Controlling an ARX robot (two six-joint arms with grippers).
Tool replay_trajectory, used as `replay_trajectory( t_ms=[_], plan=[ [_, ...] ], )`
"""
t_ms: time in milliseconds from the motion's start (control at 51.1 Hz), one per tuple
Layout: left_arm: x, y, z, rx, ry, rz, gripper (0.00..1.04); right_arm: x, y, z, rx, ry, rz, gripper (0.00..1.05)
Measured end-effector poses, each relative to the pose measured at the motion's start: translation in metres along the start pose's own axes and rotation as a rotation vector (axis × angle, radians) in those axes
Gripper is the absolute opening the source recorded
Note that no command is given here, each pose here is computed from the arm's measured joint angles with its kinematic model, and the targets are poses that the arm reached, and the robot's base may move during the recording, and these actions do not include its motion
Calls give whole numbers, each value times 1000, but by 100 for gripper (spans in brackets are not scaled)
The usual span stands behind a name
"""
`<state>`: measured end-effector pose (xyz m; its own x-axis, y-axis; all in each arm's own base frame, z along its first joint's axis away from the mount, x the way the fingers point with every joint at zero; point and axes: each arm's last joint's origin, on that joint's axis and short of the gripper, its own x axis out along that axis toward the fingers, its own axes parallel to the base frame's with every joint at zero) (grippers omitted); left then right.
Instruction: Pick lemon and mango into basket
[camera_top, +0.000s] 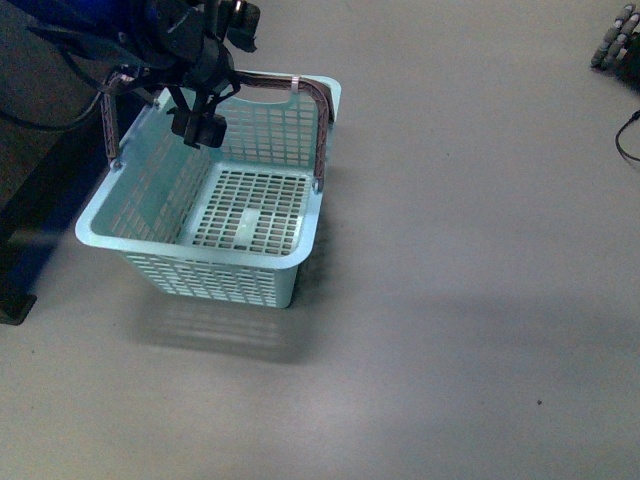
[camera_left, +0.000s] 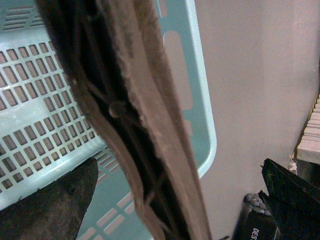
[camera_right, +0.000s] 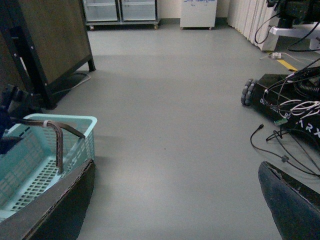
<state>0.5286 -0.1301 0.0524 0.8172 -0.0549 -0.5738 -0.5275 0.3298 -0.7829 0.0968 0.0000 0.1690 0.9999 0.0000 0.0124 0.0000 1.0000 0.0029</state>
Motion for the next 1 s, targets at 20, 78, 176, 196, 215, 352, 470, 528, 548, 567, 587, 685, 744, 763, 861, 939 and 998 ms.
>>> replay_trajectory(
  t_ms=[20,78,176,196,215,352,470,528,548,567,587,685,744,763,861,939,998],
  plan=[
    [3,1,-1,0,-1,5,98,0,0,0,0,0,0,96],
    [9,2,-3,2,-1,13,98,0,0,0,0,0,0,96],
    [19,2,-6,3,-1,21,98,0,0,0,0,0,0,96],
    [20,2,-6,3,-1,22,98,0,0,0,0,0,0,96],
    [22,2,-7,3,0,22,98,0,0,0,0,0,0,96],
    [28,-5,-8,9,-5,15,91,0,0,0,0,0,0,96],
    [29,-5,-8,8,-4,17,72,0,0,0,0,0,0,96],
    [29,-3,-8,5,-4,21,59,0,0,0,0,0,0,96],
    [29,-2,-9,4,-3,26,54,0,0,0,0,0,0,96],
    [28,-1,-9,3,-2,30,50,0,0,0,0,0,0,96],
    [28,1,-9,-6,-2,35,47,0,0,0,0,0,0,96],
    [20,-6,-7,0,-1,35,26,0,0,0,0,0,0,96],
    [15,-7,-6,-17,2,36,14,0,0,0,0,0,0,96],
    [15,-7,-6,-25,4,37,12,0,0,0,0,0,0,96],
    [10,-8,-6,-37,21,35,5,0,0,0,0,0,0,96],
    [4,-8,-5,-29,11,35,5,0,0,0,0,0,0,96],
    [-2,-7,-4,-41,13,37,5,0,0,0,0,0,0,96]
  ],
)
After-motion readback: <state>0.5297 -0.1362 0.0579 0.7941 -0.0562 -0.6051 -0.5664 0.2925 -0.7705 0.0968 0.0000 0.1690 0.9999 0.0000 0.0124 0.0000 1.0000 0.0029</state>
